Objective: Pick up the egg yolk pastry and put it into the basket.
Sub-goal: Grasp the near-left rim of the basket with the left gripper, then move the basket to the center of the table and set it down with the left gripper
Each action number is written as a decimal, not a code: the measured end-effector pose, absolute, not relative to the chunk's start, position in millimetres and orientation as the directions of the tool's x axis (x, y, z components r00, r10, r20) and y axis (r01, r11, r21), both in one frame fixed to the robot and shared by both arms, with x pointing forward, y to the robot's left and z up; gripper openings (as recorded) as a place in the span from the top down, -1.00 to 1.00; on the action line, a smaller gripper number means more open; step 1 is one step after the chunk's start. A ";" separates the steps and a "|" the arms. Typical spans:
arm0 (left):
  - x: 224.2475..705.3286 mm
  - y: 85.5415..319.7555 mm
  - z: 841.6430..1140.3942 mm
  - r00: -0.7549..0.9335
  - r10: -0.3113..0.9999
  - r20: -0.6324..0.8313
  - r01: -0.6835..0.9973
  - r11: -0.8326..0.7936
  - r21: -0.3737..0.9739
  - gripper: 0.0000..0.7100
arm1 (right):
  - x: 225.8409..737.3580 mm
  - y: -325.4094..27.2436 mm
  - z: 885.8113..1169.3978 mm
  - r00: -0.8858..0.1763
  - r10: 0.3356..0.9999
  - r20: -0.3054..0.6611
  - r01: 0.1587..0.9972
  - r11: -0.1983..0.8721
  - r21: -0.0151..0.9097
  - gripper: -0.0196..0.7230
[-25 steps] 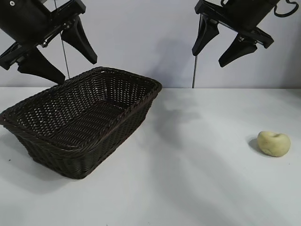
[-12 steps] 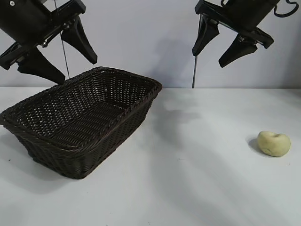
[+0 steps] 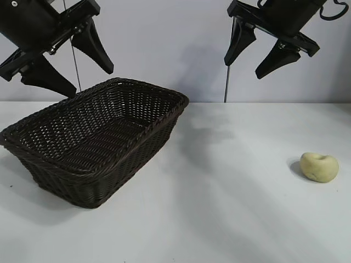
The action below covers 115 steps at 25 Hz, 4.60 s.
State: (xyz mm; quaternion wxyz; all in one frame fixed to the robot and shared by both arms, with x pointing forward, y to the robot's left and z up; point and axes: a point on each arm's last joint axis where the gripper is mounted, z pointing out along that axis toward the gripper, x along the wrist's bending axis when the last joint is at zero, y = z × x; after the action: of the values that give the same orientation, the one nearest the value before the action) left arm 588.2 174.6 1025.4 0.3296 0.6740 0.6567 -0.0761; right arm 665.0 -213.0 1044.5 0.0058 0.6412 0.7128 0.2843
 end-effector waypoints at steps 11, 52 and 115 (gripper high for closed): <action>565.3 178.4 1053.8 0.116 0.830 -0.545 0.951 0.066 0.303 -0.50 | 663.8 -212.8 1044.1 -0.178 0.916 0.359 0.916 0.021 0.401 -0.39; 528.7 218.4 979.7 -0.581 0.716 -0.387 0.740 0.662 0.115 -0.50 | 659.2 -212.2 1042.6 -0.181 0.912 0.368 0.934 0.041 0.356 -0.39; 641.0 176.3 955.1 0.139 0.942 -0.306 0.990 -0.128 0.056 0.71 | 655.3 -212.6 1041.1 -0.185 0.913 0.363 0.946 0.065 0.317 -0.39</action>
State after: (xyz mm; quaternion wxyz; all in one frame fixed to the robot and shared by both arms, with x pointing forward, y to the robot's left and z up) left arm 641.0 176.3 955.1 0.1231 0.7445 0.6488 -0.0983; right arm 655.3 -212.6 1041.1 -0.0333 0.6375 0.7291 0.2468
